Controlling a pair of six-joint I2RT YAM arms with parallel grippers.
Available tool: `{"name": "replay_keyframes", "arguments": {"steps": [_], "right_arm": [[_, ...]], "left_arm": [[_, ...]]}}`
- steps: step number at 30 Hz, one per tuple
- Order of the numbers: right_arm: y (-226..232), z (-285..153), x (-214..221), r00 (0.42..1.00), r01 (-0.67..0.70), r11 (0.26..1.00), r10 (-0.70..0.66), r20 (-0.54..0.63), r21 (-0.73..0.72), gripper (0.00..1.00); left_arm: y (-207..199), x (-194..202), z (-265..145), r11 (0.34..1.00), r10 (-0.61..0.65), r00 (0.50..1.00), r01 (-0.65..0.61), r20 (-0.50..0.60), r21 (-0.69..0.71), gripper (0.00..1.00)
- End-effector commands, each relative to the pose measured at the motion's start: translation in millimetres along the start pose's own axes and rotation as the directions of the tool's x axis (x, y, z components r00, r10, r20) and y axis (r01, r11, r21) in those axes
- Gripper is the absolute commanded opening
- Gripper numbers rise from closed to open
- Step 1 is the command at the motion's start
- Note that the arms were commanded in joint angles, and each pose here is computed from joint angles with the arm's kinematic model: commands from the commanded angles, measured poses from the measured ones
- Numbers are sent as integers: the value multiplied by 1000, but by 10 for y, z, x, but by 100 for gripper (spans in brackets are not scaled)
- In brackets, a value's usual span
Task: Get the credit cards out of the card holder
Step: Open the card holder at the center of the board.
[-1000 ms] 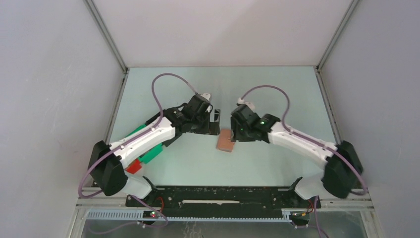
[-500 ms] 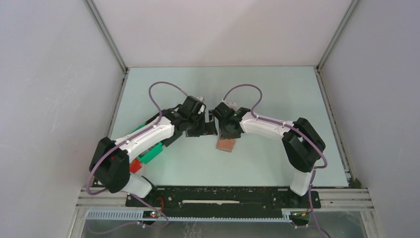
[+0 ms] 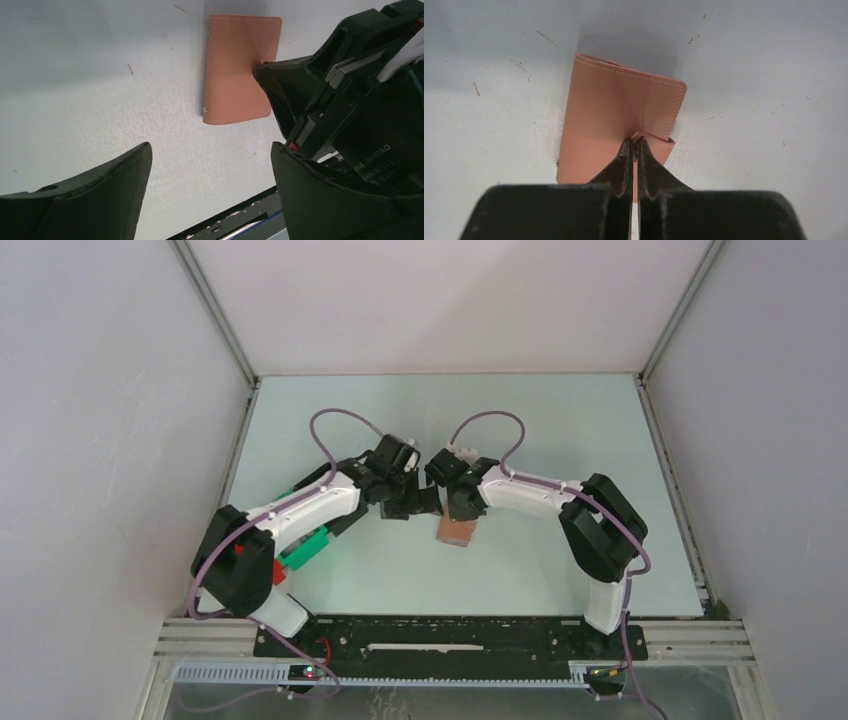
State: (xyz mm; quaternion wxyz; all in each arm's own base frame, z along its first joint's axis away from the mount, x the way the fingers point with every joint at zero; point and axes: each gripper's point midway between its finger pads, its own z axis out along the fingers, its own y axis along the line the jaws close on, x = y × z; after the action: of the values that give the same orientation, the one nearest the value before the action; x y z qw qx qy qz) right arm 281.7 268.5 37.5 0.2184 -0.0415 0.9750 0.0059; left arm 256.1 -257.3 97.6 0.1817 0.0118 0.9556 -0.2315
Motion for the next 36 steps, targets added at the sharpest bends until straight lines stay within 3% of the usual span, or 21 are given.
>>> {"name": "replay_keyframes", "arguments": {"steps": [1, 8, 11, 19, 22, 24, 26, 27, 31, 36], "right_arm": [[45, -161, -123, 998, -22, 999, 24, 54, -29, 0], [19, -539, -195, 985, -67, 983, 92, 143, -170, 0], [-2, -680, -224, 970, -91, 960, 146, 196, -263, 0], [-457, -661, -28, 919, -277, 867, 365, 150, -415, 0], [-702, -466, 150, 906, -334, 855, 407, 114, -397, 1], [-802, -376, 267, 910, -340, 866, 401, 102, -365, 13], [-894, -319, 369, 913, -351, 878, 399, 90, -326, 44], [-938, -310, 403, 911, -358, 881, 402, 90, -309, 52], [-1050, -390, 429, 899, -380, 880, 424, 109, -285, 55], [-1074, -666, 250, 864, -390, 845, 473, 172, -366, 53]], "left_arm": [[-44, 44, 64, 999, -17, 1000, 18, -12, 40, 93], [-59, 72, 72, 998, -22, 1000, 24, -20, 54, 93], [-191, 117, 48, 989, 32, 999, -26, -38, 143, 94], [-205, 94, -82, 985, 105, 994, -99, -30, 143, 96], [-316, 83, -115, 969, 156, 987, -147, -32, 199, 96], [-310, 60, -119, 968, 177, 984, -169, -31, 185, 96], [-314, 29, -146, 965, 196, 980, -189, -22, 179, 96], [-317, 11, -164, 964, 204, 979, -198, -15, 176, 96], [-329, -79, -225, 967, 202, 979, -203, 21, 155, 96], [-341, -146, -258, 968, 235, 971, -238, 52, 77, 96]]}}
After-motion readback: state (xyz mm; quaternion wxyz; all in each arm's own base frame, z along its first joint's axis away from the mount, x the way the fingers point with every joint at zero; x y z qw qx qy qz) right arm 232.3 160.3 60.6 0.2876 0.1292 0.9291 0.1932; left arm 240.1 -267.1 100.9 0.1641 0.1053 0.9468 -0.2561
